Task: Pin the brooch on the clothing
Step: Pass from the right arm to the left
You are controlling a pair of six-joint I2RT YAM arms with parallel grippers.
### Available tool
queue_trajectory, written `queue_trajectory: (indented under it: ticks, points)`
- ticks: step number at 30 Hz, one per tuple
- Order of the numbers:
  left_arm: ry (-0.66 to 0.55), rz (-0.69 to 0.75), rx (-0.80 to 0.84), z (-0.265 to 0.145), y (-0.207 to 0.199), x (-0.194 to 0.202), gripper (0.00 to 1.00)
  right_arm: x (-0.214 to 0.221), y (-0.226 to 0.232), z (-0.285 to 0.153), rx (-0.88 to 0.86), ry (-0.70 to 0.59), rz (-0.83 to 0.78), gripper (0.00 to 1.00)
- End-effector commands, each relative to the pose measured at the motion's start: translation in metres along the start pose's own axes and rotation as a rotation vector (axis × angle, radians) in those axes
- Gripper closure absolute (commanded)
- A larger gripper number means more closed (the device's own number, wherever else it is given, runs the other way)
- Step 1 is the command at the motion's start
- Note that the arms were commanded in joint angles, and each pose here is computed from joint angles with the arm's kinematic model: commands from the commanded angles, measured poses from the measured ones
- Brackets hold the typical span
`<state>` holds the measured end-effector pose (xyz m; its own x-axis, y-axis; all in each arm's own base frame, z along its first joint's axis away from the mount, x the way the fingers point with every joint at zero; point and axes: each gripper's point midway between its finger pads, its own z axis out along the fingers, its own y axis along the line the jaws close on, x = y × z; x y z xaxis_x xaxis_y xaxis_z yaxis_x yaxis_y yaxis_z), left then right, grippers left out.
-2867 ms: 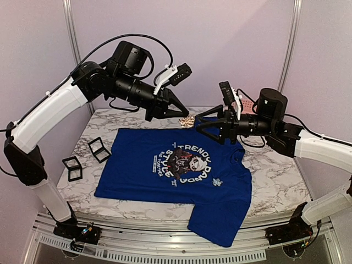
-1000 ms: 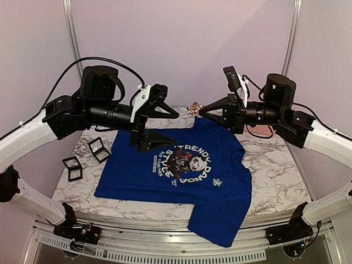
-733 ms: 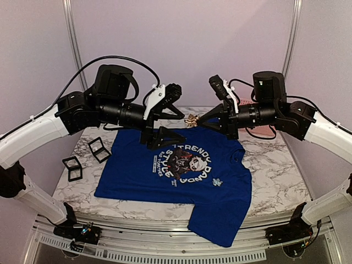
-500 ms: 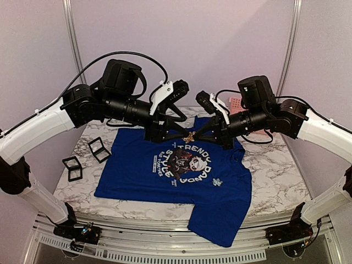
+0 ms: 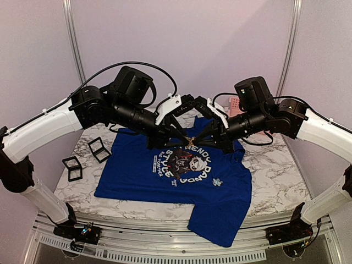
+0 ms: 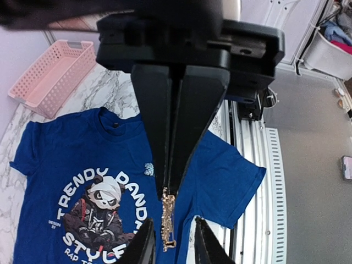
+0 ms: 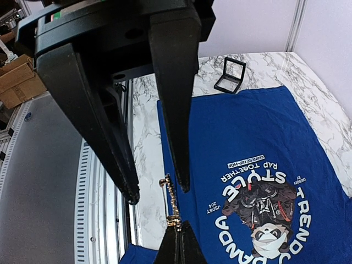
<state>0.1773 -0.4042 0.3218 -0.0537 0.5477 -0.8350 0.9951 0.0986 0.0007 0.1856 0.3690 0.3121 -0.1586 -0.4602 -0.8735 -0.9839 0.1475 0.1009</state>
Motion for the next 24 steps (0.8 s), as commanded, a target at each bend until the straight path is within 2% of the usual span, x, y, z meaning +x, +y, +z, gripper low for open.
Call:
queue_trajectory:
  ticks: [1, 7, 14, 16, 19, 21, 24]
  points:
    - [0.002, 0.001, -0.012, 0.004, -0.003, -0.002, 0.79, -0.010, 0.007, -0.001, -0.015, -0.021, -0.030, 1.00]
    - [0.020, -0.004, 0.010, 0.006, -0.007, 0.004, 1.00, -0.010, 0.009, 0.000, -0.024, -0.028, -0.036, 1.00]
    - [0.025, -0.004, 0.029, 0.002, -0.012, 0.006, 1.00, -0.015, 0.009, -0.009, 0.011, -0.082, -0.050, 1.00]
    - [-0.004, -0.013, 0.018, -0.003, -0.011, 0.000, 1.00, -0.018, 0.006, -0.013, 0.041, -0.114, -0.045, 0.91]
    - [-0.058, -0.051, 0.008, -0.010, -0.006, -0.011, 1.00, -0.025, 0.006, -0.022, 0.069, -0.194, -0.052, 0.71]
    - [-0.103, -0.093, 0.023, -0.016, -0.002, -0.022, 1.00, -0.025, 0.009, -0.028, 0.076, -0.249, -0.057, 0.60]
    - [-0.205, -0.144, 0.011, -0.028, 0.008, -0.044, 1.00, -0.024, 0.015, -0.043, 0.047, -0.352, -0.043, 0.50]
